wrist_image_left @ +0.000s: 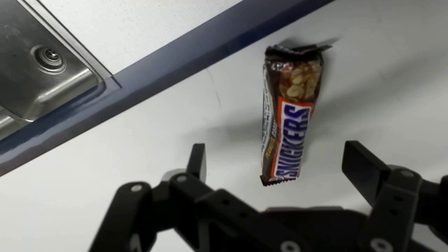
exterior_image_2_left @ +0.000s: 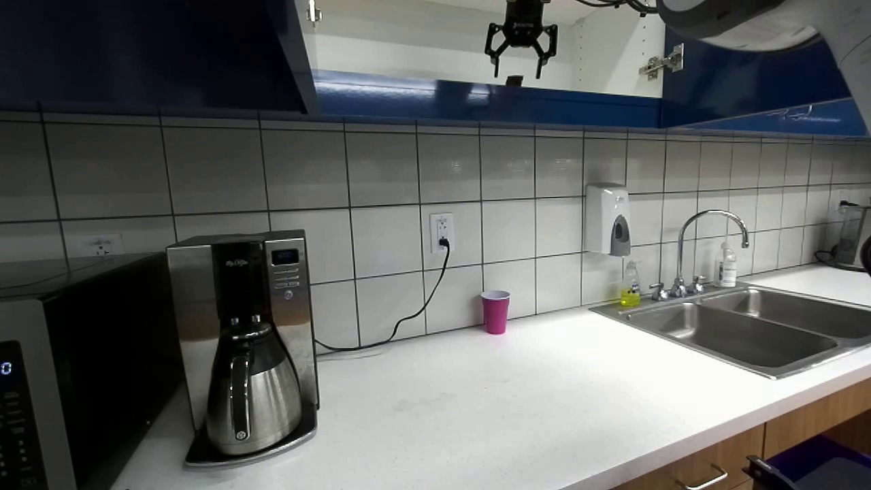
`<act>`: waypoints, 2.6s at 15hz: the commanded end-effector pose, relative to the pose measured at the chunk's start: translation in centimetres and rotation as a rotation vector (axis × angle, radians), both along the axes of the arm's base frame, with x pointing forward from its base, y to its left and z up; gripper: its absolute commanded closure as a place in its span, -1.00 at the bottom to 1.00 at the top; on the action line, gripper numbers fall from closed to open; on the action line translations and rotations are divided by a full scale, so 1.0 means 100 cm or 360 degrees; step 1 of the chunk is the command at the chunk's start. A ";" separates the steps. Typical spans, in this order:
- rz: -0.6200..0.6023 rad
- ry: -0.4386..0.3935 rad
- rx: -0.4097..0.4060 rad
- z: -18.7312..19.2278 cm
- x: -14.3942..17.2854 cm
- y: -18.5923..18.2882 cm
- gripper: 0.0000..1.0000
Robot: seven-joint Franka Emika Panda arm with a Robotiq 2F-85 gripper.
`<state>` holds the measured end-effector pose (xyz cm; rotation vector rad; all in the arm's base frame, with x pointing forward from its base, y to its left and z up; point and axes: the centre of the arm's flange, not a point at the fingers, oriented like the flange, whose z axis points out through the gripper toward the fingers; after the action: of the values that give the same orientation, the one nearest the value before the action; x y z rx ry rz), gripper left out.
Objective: Put the brown packet in the open cabinet.
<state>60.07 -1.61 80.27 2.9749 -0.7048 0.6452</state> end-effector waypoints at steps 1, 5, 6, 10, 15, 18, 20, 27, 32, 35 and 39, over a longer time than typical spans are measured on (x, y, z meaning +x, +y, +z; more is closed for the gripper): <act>-0.0013 0.0018 0.0019 0.013 -0.018 -0.006 -1.00; -0.0003 0.0056 0.0014 0.016 -0.048 -0.007 -1.00; 0.0001 0.0063 0.0017 0.017 -0.059 -0.007 -1.00; 0.0002 0.0095 0.0009 0.023 -0.102 -0.012 -1.00; 0.0022 0.0148 -0.0008 0.018 -0.142 -0.022 -1.00; 0.0052 0.0213 -0.0038 0.002 -0.160 -0.024 -1.00; 0.0085 0.0266 -0.0061 -0.012 -0.171 -0.023 -1.00; 0.0293 0.0448 -0.0105 -0.057 -0.210 -0.016 -1.00; 0.0404 0.0571 -0.0118 -0.108 -0.237 -0.010 -1.00; 0.0445 0.0621 -0.0122 -0.141 -0.248 -0.008 -1.00; 0.0511 0.0702 -0.0143 -0.192 -0.260 -0.003 -1.00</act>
<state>36.92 -2.36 65.53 3.0214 -0.2468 -0.0033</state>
